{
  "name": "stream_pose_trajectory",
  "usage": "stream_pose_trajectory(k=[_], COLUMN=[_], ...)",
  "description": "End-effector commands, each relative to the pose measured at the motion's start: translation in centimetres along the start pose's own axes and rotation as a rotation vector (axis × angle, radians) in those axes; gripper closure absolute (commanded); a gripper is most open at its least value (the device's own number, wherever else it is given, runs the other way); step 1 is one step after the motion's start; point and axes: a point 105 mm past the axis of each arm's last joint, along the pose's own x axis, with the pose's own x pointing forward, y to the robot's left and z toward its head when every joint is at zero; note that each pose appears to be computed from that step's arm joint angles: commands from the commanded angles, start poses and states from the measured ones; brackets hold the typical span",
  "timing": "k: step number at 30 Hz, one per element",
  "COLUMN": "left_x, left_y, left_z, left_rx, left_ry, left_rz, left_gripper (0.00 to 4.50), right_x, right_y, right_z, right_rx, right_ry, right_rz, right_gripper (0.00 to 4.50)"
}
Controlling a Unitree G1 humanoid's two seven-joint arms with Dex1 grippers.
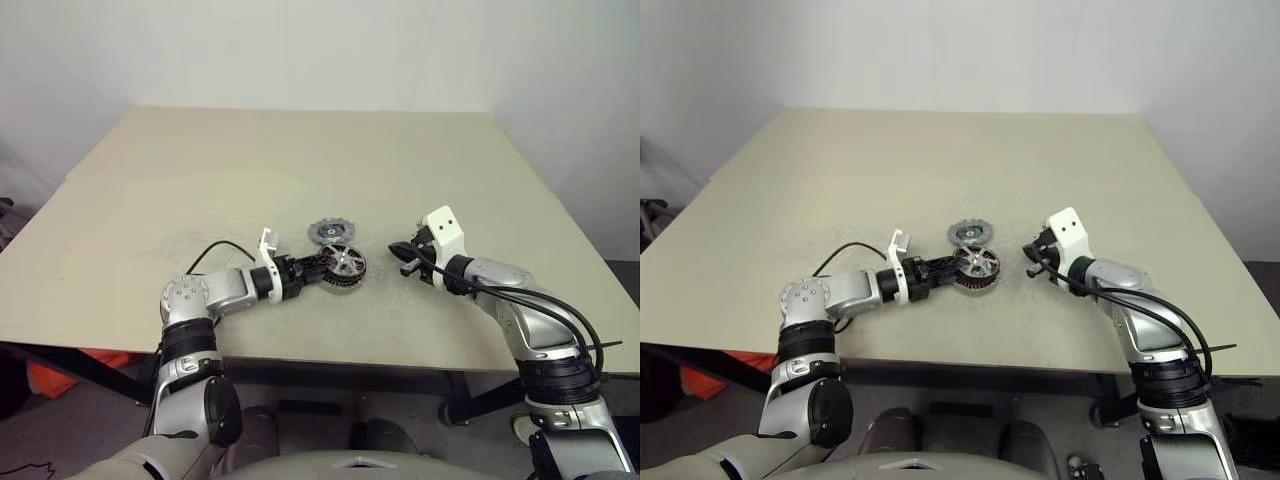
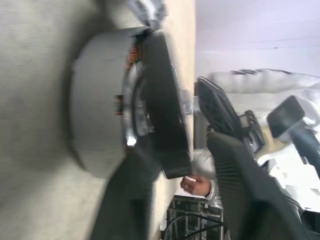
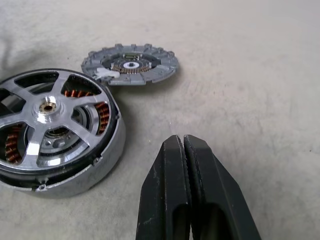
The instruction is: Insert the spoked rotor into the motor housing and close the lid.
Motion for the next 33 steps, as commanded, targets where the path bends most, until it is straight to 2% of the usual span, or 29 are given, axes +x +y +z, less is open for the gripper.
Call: stream_pose_trajectory(k=[1, 5, 12, 19, 26, 31, 33], left_x=[-0.3, -0.7, -1.7, -2.6, -3.0, -3.9, -4.2], left_y=[0.2, -0.4, -1.2, -2.6, -2.0, -1.3, -1.2], left_z=[0.9, 2.2, 2.9, 4.2, 5.8, 7.7, 8.1], left_rx=[0.029, 0.056, 0.112, 0.192, 0.276, 0.292, 0.297], left_ry=[-0.040, -0.097, -0.137, -0.203, -0.276, -0.353, -0.368], left_rz=[0.035, 0.020, -0.005, -0.056, 0.004, 0.048, 0.060], left_gripper=[1.80, 1.80, 1.80, 1.80, 1.80, 1.80, 1.80], right_x=[-0.3, -0.1, 0.1, 1.2, 2.7, 3.6, 4.1], right_y=[-0.5, -0.5, 0.2, 2.6, 5.5, 7.6, 8.2], right_z=[1.7, 1.9, 3.1, 4.6, 5.5, 4.7, 3.1], right_rx=[-0.016, -0.021, -0.035, -0.046, -0.046, -0.013, 0.049], right_ry=[-0.057, -0.061, -0.103, -0.154, -0.179, -0.159, -0.116], right_rz=[-0.016, -0.012, 0.026, 0.120, 0.212, 0.267, 0.293], right_gripper=[4.50, 4.50, 4.50, 4.50, 4.50, 4.50, 4.50])
